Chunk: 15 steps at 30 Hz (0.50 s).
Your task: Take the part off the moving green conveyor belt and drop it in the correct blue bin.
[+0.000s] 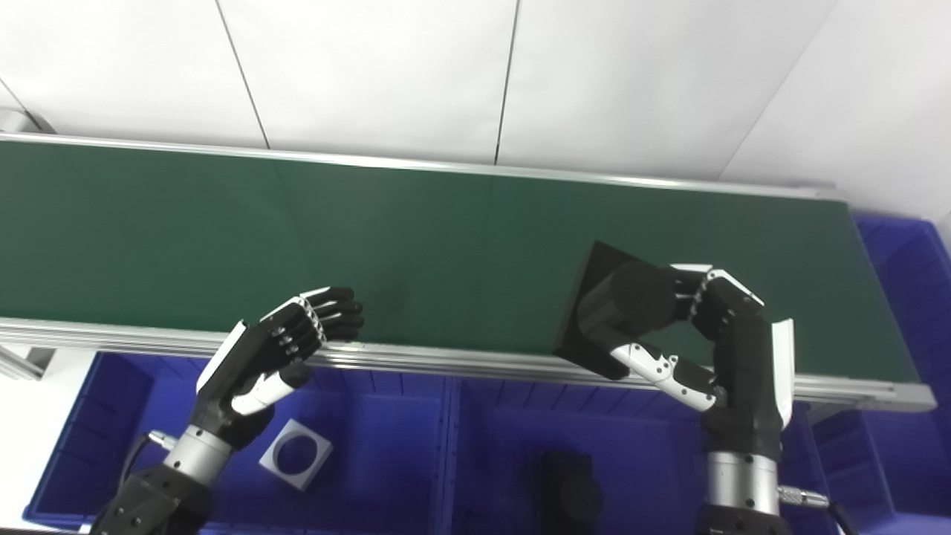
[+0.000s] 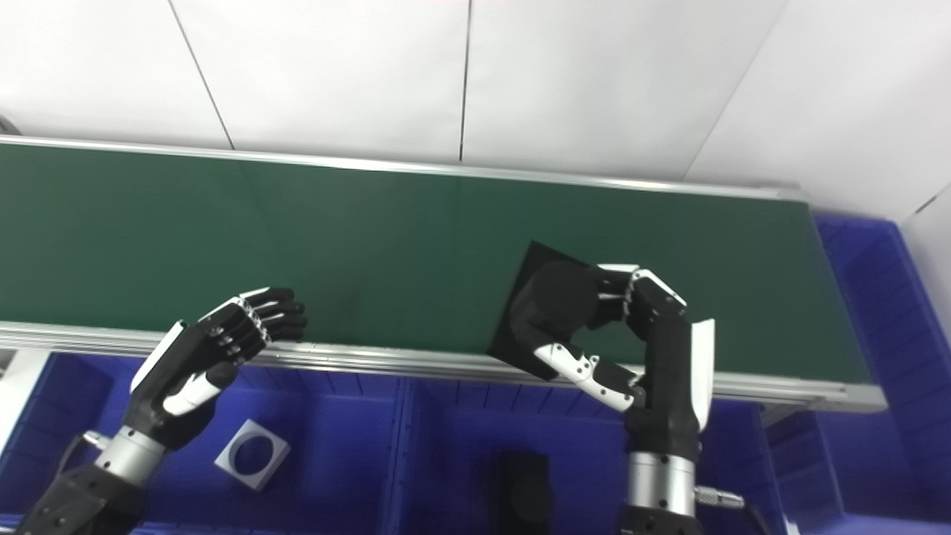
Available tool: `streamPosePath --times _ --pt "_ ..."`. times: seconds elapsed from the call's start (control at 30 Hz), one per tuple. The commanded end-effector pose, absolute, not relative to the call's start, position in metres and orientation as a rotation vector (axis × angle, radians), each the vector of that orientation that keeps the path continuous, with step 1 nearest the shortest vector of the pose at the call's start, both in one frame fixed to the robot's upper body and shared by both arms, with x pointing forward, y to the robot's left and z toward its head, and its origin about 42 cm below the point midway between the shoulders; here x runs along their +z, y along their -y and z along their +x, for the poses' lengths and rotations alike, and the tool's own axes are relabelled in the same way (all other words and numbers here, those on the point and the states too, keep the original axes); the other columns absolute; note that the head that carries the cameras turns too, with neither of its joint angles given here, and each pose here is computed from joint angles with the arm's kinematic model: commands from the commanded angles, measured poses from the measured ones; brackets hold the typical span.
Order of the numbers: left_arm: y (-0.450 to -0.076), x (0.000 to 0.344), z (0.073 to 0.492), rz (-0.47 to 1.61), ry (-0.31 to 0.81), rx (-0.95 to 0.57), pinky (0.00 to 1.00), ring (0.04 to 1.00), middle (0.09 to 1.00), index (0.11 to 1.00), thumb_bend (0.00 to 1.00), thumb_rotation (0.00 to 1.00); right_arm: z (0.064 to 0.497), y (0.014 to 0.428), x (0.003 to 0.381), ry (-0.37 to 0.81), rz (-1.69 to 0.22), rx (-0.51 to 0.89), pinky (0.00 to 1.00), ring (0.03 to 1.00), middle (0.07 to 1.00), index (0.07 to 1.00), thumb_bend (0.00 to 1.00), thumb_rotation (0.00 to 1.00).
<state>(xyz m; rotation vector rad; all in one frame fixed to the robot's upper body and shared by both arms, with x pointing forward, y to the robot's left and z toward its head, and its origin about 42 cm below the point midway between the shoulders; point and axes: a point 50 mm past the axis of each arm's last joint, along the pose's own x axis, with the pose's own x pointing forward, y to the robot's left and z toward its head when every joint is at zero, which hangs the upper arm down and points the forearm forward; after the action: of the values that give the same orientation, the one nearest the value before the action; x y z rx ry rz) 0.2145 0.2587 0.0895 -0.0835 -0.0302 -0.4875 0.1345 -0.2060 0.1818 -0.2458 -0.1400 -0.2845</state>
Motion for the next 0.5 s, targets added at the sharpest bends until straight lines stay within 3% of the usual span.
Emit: streamPosePath --times 0.0,0.47 --pt "-0.264 0.105 0.223 -0.093 0.083 -0.501 0.73 0.730 0.760 0.772 0.91 0.56 0.125 0.202 0.185 0.179 -0.230 -0.327 0.39 0.442 0.502 0.492 0.52 0.00" --pt "-0.275 0.112 0.231 -0.111 0.079 -0.508 0.70 0.701 0.738 0.757 0.91 0.54 0.083 0.198 0.140 0.007 -0.203 -0.376 0.43 0.440 0.484 0.506 0.52 0.00"
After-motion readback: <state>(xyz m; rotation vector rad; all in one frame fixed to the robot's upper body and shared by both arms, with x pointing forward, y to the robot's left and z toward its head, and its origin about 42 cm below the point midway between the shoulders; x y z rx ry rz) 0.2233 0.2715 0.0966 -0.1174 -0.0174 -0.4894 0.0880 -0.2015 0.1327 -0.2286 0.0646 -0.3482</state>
